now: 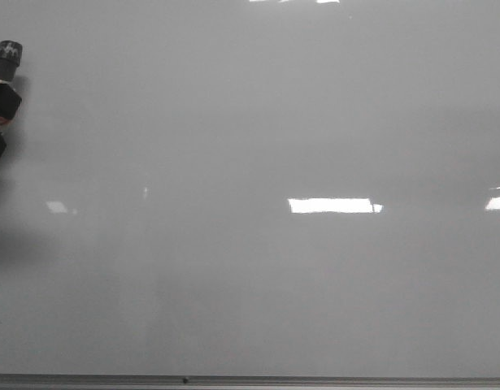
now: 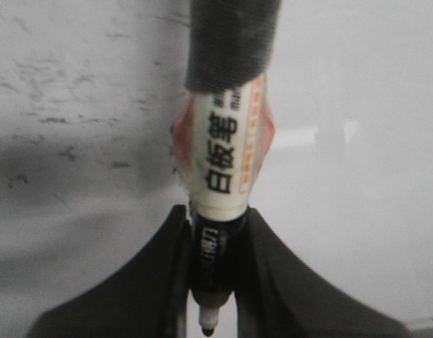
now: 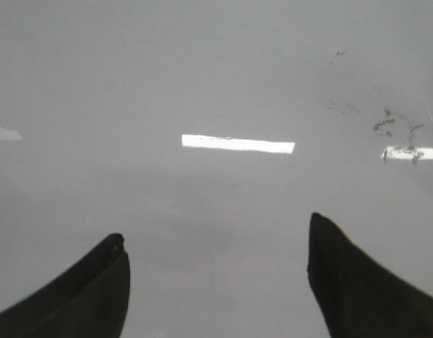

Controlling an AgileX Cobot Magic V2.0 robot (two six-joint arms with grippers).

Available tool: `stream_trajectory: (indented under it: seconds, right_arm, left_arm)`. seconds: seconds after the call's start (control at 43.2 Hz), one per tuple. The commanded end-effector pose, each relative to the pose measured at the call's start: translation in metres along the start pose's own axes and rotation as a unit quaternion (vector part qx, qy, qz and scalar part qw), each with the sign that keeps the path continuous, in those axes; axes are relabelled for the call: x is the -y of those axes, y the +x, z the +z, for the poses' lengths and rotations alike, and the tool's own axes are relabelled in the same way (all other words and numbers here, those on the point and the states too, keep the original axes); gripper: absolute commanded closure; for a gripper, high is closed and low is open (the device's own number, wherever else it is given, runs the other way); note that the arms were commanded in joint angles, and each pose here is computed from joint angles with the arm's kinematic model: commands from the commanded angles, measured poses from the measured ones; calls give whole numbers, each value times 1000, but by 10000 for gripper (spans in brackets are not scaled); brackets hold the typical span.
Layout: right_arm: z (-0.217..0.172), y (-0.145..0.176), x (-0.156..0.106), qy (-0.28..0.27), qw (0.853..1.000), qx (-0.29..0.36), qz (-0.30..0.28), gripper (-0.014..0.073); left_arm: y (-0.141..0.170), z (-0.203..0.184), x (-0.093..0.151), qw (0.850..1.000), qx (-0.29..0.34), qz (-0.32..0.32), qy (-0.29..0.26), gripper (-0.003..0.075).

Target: Write number 9 on whiteboard

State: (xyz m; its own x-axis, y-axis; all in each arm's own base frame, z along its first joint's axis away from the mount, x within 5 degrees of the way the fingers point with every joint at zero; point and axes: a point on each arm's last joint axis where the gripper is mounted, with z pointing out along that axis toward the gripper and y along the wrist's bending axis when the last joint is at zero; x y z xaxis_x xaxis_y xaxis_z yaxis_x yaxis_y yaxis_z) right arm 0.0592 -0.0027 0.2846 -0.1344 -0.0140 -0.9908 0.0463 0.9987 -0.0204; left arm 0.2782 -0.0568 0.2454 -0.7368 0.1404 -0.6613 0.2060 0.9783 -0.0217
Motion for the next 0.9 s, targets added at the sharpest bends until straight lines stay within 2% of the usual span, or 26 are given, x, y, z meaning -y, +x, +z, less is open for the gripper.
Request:
stream_trajectory:
  seconds: [0.0, 0.116, 0.185, 0.255, 0.347, 0.394, 0.486, 0.556, 0.672, 0.88]
  right_arm:
    - [2, -18, 0, -2, 1000, 9, 5, 45]
    - [7, -24, -1, -9, 999, -41, 15, 45]
    - [11, -31, -3, -19, 997, -75, 24, 45]
    - [14, -38, -6, -39, 994, -105, 9, 45]
    - [19, -49, -15, -96, 984, -148, -17, 45]
    - [20, -54, -23, -139, 975, -172, -29, 45]
    - [23, -63, -40, -235, 950, -200, -51, 45]
    - [24, -70, -55, -313, 926, -202, -61, 45]
    - [24, -80, -76, -422, 884, -186, -82, 45]
    - [38, -98, -105, -515, 829, -158, -149, 45]
  left_arm:
    - [-18, -33, 19, 998, 24, 48, 26, 699]
    - [-20, -56, 48, 989, 54, 123, 63, 699]
    - [-19, -72, 68, 976, 76, 183, 90, 699]
    - [-12, -85, 88, 956, 84, 255, 118, 699]
    - [3, -100, 107, 920, 70, 354, 153, 699]
    - [10, -106, 118, 903, 61, 388, 171, 699]
    - [19, -113, 133, 887, 62, 413, 198, 707]
    - [24, -117, 143, 875, 64, 429, 214, 740]
    - [30, -123, 154, 861, 72, 446, 234, 738]
    - [36, -128, 163, 849, 75, 461, 249, 738]
